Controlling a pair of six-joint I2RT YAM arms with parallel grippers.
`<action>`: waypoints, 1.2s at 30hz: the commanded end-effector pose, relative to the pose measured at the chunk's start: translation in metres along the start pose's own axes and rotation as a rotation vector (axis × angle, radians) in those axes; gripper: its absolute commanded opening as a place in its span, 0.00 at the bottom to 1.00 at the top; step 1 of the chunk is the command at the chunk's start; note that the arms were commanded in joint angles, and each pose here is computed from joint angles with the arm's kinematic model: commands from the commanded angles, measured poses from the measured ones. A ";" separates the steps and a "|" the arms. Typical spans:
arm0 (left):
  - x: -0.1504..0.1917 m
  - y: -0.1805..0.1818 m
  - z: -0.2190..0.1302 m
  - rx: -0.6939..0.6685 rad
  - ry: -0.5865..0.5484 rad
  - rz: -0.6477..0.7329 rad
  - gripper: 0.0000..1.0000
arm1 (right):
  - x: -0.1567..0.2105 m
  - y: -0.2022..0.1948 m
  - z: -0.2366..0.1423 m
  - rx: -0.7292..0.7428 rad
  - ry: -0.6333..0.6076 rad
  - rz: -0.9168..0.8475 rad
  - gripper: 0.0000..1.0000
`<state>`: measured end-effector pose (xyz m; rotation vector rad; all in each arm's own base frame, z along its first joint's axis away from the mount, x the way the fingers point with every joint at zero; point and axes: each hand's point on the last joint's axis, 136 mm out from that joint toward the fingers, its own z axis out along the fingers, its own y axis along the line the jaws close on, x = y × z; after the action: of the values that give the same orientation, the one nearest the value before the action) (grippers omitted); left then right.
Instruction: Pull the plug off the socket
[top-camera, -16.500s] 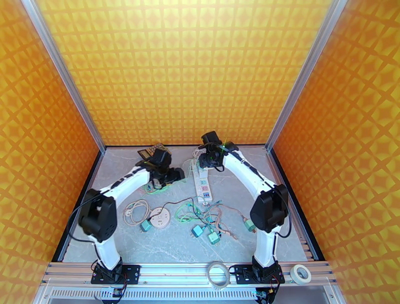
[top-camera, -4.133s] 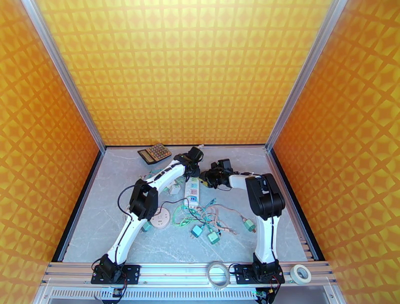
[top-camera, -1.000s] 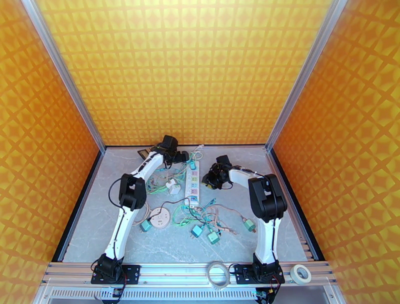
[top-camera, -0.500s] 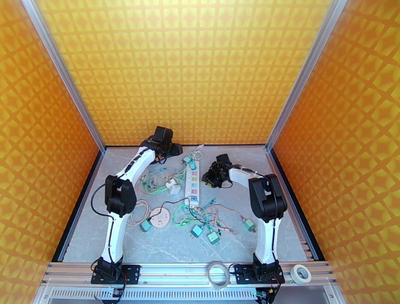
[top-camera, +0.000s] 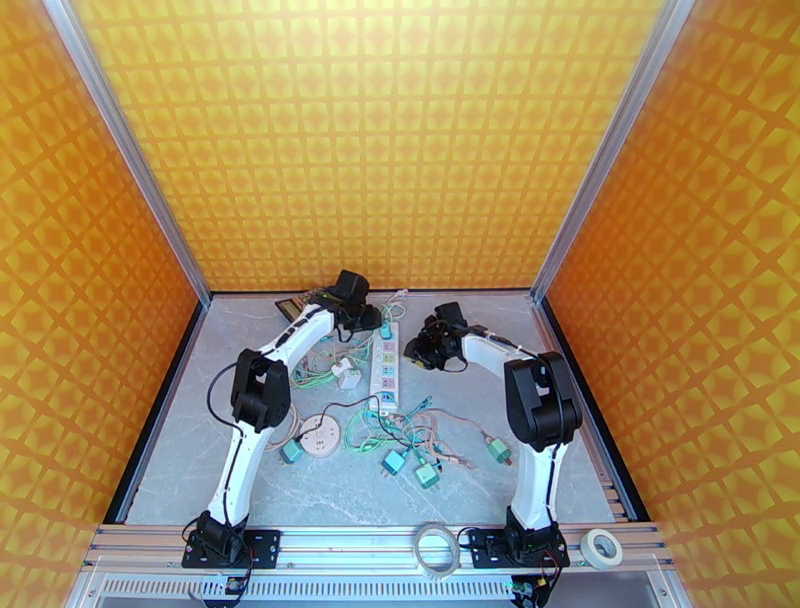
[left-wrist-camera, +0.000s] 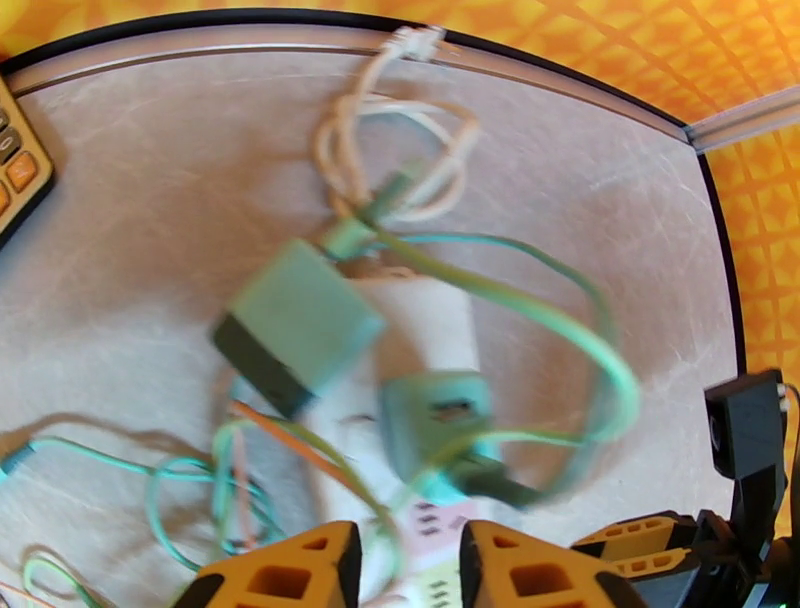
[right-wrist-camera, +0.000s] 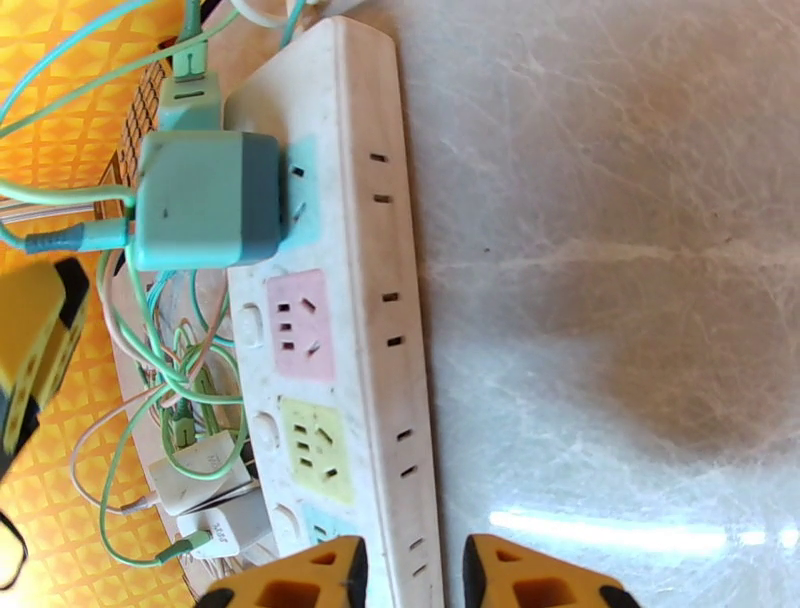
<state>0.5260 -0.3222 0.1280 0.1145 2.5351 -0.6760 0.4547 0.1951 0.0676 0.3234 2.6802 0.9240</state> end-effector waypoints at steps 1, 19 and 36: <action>-0.002 -0.021 -0.018 -0.009 -0.053 0.015 0.36 | 0.004 0.001 -0.003 0.012 -0.006 -0.018 0.32; 0.031 0.009 0.039 -0.227 0.009 0.002 0.50 | 0.012 0.001 0.005 0.011 0.016 -0.019 0.32; -0.005 0.011 0.070 -0.241 -0.140 0.065 0.51 | 0.021 0.000 0.008 0.008 0.042 -0.017 0.32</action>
<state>0.5490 -0.3476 0.0740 0.0532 2.4955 -0.3651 0.4424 0.2019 0.0572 0.3109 2.7168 0.9228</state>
